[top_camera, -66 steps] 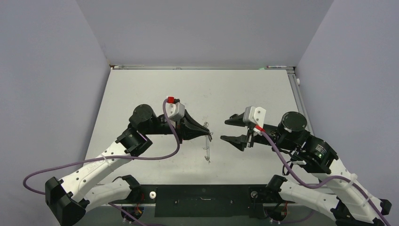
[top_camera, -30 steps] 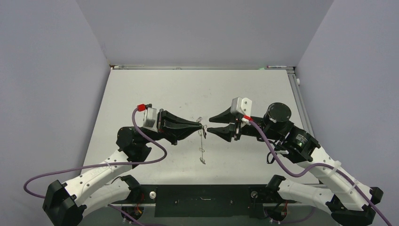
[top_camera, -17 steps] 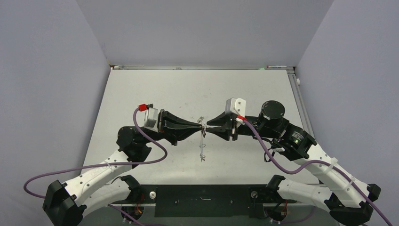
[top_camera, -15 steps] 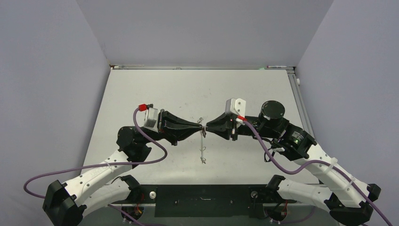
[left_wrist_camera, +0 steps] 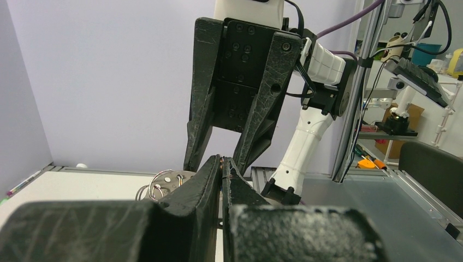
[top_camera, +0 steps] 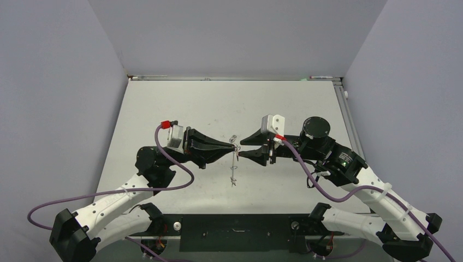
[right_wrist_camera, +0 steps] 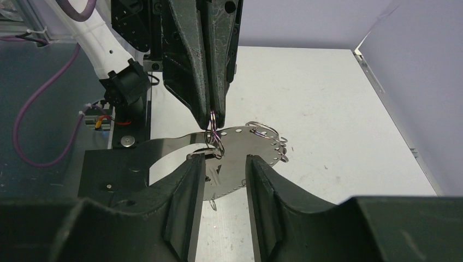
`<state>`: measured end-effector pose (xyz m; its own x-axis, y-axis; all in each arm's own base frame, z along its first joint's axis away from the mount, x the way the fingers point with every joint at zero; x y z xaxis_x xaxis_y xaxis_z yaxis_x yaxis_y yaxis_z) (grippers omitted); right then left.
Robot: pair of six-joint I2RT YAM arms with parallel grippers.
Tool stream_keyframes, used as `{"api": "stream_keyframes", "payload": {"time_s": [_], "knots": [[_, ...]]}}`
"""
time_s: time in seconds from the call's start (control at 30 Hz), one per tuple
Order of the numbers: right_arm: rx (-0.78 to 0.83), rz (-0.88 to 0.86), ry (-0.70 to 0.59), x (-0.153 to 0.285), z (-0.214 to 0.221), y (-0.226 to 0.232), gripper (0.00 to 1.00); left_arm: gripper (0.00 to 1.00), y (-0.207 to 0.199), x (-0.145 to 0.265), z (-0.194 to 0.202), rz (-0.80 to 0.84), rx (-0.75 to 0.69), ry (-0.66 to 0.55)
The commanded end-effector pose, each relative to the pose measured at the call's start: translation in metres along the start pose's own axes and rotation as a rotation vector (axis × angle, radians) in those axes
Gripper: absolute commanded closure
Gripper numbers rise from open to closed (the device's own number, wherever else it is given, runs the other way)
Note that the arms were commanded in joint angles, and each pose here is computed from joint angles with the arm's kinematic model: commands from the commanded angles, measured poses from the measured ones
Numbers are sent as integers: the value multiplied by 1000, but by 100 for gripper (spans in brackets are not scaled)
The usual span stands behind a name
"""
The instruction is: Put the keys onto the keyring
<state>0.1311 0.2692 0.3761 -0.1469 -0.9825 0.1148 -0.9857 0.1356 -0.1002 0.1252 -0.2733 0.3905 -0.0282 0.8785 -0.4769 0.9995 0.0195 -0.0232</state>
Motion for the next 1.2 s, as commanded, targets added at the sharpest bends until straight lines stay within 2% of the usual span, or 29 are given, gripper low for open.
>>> {"api": "stream_keyframes", "payload": {"time_s": [0.0, 0.4, 0.67, 0.83, 1.17], "knots": [[52, -20, -64, 7, -26, 5, 68, 100, -6, -6, -21, 32, -31, -41], [61, -37, -60, 4, -26, 5, 72, 100, -5, -7, -17, 36, -15, -30], [50, -41, -44, 2, -17, 6, 81, 100, -5, -7, -17, 39, -13, -29], [43, -30, -40, 2, -15, 4, 94, 100, -5, -7, -17, 36, -10, -30], [18, -7, -42, 4, -5, 5, 95, 100, -1, -6, -18, 5, -18, -44]]}}
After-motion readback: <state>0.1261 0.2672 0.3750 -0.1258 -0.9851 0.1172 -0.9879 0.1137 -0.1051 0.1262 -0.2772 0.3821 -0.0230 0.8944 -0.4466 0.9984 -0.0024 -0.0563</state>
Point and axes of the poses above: each gripper's point midway between its finger pads, its own x axis back along the fingers, its own y axis along the line the jaws close on, z = x × y, the point moved 2 cm from there along x, back along the fingers, and after that the axes turned 3 degrees about -x, right-handed, at the moved point
